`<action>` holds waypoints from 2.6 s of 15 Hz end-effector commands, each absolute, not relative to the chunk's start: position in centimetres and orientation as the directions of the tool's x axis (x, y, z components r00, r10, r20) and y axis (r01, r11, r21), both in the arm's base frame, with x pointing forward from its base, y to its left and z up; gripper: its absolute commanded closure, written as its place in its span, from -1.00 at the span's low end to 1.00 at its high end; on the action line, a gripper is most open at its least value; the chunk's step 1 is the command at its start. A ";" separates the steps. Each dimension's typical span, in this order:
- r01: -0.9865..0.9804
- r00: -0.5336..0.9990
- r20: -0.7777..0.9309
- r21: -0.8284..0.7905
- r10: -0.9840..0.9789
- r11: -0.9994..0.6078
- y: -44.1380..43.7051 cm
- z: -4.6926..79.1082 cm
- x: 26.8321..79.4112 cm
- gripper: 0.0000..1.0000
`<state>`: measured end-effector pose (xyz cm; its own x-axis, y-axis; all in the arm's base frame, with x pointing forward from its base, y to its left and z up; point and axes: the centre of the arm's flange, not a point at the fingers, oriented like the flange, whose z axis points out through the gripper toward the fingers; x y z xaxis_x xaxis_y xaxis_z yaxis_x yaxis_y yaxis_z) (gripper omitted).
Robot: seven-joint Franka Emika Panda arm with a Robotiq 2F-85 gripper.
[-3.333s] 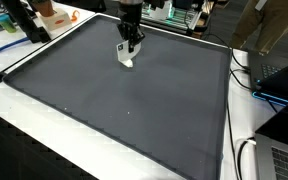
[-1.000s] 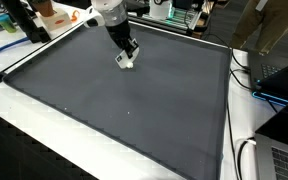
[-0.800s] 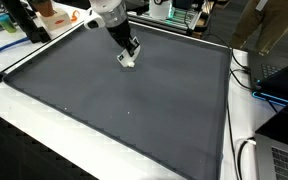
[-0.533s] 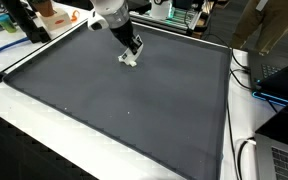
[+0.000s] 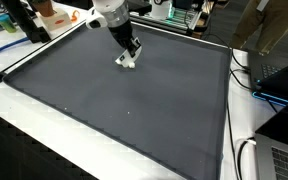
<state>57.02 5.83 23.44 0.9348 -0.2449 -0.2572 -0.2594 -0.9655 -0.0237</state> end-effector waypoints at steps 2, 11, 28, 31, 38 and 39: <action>-0.259 0.954 -0.160 -0.003 -0.255 -0.966 5.7 25.5 55.9 0.98; -0.173 0.985 -0.035 -0.117 -0.170 -0.978 7.2 37.3 51.7 0.98; -0.043 0.997 -0.073 -0.272 -0.024 -0.961 8.7 44.5 45.5 0.98; -0.033 0.987 -0.157 -0.396 0.032 -0.918 7.7 46.8 44.1 0.98; -0.282 0.943 -0.305 -0.534 -0.130 -0.797 7.3 51.9 45.0 0.41; -0.308 0.938 -0.311 -0.546 -0.153 -0.779 7.3 52.1 45.1 0.28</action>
